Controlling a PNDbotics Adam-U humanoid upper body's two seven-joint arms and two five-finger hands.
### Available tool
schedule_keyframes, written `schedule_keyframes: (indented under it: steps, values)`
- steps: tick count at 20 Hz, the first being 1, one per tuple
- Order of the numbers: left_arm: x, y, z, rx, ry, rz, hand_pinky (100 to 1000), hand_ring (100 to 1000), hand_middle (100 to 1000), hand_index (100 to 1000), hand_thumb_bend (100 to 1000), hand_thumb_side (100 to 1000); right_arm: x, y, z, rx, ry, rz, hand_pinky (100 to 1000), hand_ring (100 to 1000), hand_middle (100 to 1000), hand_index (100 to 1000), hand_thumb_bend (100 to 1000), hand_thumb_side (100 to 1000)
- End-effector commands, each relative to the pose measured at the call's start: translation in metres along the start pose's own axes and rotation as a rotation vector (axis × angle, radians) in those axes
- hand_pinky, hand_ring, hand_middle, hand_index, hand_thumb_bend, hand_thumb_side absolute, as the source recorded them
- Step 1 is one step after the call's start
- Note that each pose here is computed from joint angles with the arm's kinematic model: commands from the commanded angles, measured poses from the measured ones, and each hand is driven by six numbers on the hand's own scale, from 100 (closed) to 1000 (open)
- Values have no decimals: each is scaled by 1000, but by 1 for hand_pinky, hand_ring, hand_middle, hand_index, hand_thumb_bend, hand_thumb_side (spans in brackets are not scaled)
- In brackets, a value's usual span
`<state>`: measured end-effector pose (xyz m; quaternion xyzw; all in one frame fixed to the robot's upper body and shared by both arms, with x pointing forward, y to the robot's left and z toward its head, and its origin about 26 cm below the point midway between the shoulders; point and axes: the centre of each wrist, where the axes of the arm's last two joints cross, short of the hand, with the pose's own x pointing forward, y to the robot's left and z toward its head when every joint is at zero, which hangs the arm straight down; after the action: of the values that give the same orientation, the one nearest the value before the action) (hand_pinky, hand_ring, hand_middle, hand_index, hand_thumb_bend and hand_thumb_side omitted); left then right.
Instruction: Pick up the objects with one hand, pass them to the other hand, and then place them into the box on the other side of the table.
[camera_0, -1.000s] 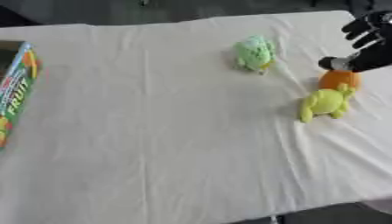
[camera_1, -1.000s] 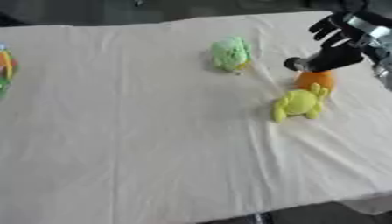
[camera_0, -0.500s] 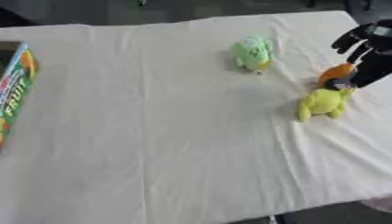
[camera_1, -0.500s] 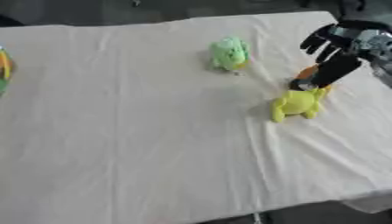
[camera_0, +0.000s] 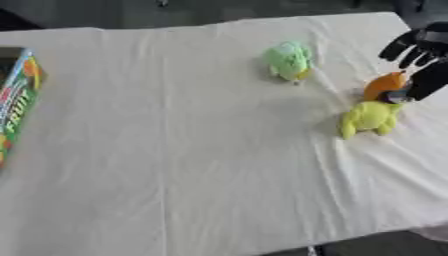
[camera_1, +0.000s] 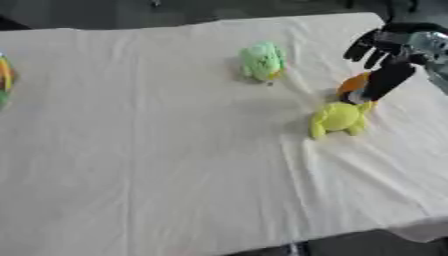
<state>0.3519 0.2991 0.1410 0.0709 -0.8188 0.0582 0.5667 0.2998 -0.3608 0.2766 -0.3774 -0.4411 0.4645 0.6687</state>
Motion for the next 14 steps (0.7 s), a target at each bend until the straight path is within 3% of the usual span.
schedule_keyframes:
  steps: [1,14]
  values:
    - [9,4,-3,-8,-27,-25,596,707,651,743,492,732,-2,-12,3,18,43,54,879,827,819,827,469,100]
    - [8,3,-3,-17,-22,-27,596,708,651,742,490,736,-12,-4,-12,100,93,130,895,848,841,838,464,100]
